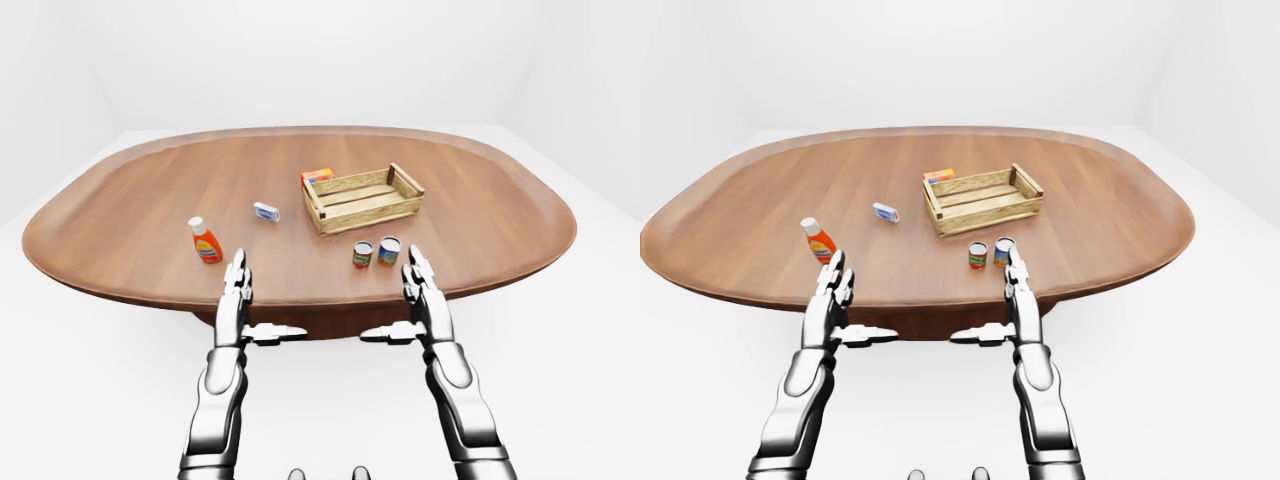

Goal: Pick up the tomato sauce, and put it in the wooden tray.

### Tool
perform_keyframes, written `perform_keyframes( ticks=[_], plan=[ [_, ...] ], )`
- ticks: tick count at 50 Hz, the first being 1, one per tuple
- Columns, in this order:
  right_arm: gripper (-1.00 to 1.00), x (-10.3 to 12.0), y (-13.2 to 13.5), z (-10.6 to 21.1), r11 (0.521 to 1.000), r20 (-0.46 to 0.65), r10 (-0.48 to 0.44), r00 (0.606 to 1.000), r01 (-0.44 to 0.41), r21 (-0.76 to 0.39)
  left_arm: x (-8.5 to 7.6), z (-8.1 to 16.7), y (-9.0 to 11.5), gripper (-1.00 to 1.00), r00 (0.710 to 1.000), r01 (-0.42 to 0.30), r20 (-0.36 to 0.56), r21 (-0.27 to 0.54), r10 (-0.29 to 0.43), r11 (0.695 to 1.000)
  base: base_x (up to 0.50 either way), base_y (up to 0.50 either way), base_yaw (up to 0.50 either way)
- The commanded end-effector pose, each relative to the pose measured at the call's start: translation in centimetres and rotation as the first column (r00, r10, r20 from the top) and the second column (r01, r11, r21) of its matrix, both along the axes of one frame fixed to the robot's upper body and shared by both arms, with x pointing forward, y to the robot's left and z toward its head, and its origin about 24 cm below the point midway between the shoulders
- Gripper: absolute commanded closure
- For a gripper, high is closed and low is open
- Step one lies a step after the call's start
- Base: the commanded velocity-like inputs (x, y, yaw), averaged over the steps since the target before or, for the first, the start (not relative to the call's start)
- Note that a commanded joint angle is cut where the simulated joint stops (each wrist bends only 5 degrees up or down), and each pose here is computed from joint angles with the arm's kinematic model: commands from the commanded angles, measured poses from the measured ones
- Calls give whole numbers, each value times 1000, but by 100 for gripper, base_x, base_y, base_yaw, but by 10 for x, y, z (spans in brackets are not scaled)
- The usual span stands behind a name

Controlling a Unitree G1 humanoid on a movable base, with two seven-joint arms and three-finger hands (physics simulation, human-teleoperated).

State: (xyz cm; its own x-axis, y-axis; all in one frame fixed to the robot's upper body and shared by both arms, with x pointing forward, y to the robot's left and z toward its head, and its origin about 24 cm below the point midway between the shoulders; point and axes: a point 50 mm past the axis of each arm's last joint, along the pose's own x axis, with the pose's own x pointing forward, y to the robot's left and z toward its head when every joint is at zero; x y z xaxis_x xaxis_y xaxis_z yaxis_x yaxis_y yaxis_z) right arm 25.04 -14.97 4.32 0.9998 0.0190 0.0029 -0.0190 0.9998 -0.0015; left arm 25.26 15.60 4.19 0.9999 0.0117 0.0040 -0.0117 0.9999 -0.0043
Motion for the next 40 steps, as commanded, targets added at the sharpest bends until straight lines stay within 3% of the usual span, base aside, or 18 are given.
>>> perform_keyframes(
  ticks=[1, 3, 17, 22, 27, 31, 40],
  plan=[
    [-100, -11, 4, 7, 997, 24, 72, 997, -72, -4, -1, 0, 11, -100, 1000, -22, 3, 2, 22, 1000, 0, 0, 0],
    [-100, -12, 2, 8, 999, 20, 27, 999, -27, -29, 0, 0, 10, -100, 1000, -19, 0, 6, 19, 1000, 0, 0, 0],
    [-100, -13, 4, 6, 999, 20, 33, 999, -33, -26, -6, 3, 11, -100, 1000, -19, 12, 6, 19, 1000, 0, 0, 0],
    [-100, -30, 0, 17, 999, 55, 29, 998, -28, -35, -23, 12, 13, -100, 998, -38, 47, 21, 37, 999, 0, 0, 0],
    [-100, -67, -15, 37, 1000, 142, 0, 990, 2, -13, -59, 29, 19, -100, 986, -112, 131, 51, 104, 992, 0, 0, 0],
    [-100, -76, -28, 42, 997, 162, -70, 984, 71, 0, -76, 35, 15, -100, 982, -108, 162, 70, 95, 992, 0, 0, 0],
    [-100, -73, -27, 42, 997, 160, -71, 985, 71, 3, -78, 34, 11, -100, 983, -112, 157, 96, 96, 989, 0, 0, 0]
  ],
)
